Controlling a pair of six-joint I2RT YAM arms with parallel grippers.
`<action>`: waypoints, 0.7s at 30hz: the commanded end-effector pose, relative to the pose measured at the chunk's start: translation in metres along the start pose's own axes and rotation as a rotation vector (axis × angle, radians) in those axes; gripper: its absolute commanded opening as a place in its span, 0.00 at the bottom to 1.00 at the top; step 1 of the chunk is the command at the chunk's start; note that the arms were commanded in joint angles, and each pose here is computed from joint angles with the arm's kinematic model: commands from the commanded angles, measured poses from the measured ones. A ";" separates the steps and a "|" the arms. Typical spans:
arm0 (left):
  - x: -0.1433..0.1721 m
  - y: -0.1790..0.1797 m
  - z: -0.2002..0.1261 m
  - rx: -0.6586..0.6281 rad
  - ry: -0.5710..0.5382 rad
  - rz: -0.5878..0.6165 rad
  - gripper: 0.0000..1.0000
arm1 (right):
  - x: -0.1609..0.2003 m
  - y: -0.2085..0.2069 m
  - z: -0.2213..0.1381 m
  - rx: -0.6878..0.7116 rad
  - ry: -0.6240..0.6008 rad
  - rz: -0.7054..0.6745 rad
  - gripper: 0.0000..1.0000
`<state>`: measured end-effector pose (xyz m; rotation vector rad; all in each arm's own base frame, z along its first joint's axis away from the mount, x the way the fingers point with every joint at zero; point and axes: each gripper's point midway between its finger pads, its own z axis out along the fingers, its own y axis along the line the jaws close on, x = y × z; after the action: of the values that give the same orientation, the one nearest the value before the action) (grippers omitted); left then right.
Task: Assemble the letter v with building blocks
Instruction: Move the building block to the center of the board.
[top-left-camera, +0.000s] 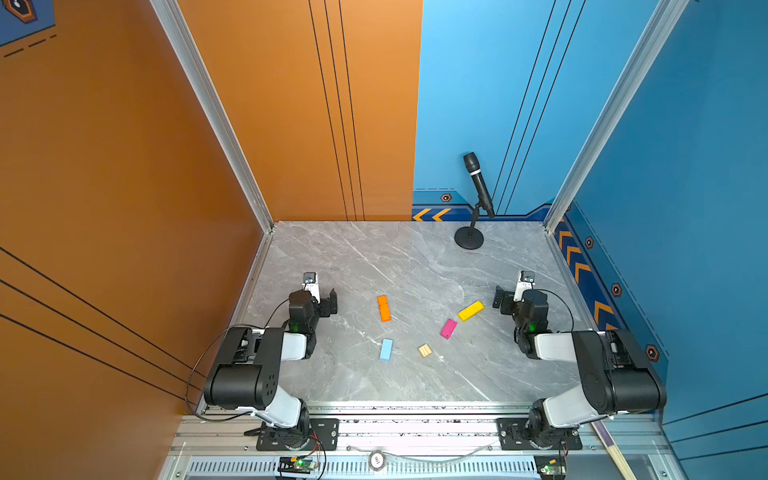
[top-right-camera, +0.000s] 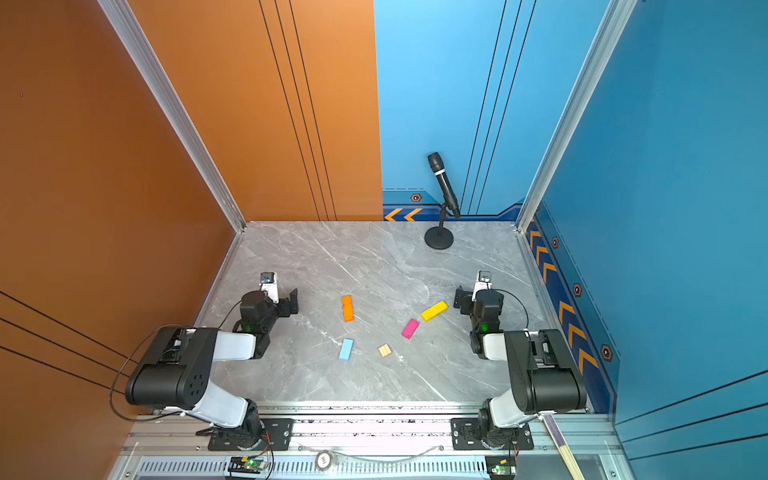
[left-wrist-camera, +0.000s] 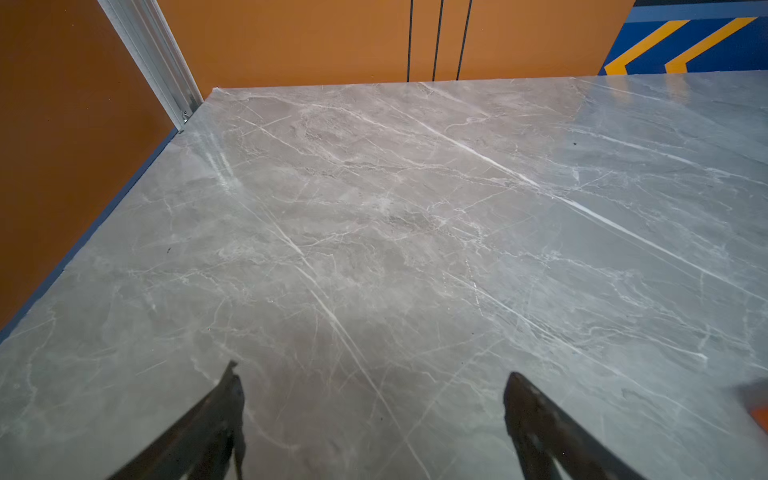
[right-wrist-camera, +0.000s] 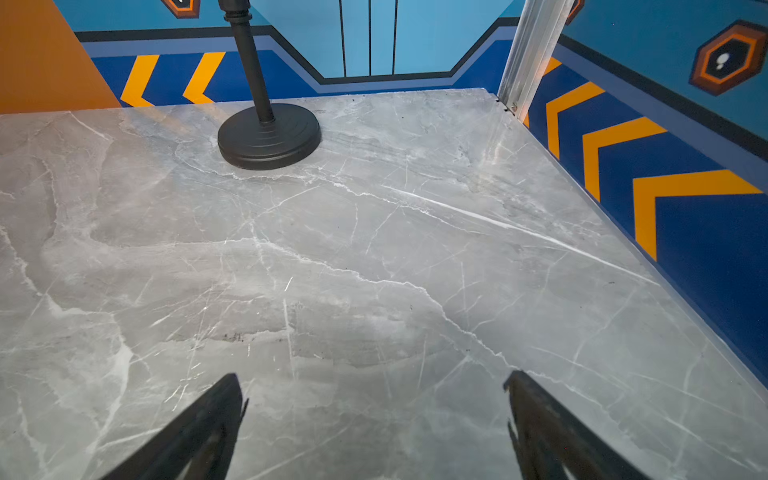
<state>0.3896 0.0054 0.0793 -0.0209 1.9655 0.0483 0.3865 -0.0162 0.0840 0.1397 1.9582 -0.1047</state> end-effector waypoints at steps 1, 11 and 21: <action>-0.010 0.000 0.003 -0.005 -0.028 0.016 0.97 | -0.009 0.001 0.004 -0.008 -0.024 -0.006 0.99; -0.011 0.000 0.003 0.001 -0.030 0.011 0.98 | -0.009 0.001 0.004 -0.008 -0.025 -0.006 1.00; -0.011 0.000 0.003 -0.003 -0.030 0.012 0.98 | -0.009 0.001 0.004 -0.008 -0.025 -0.006 0.99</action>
<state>0.3896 0.0054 0.0793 -0.0209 1.9655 0.0483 0.3865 -0.0162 0.0841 0.1397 1.9578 -0.1046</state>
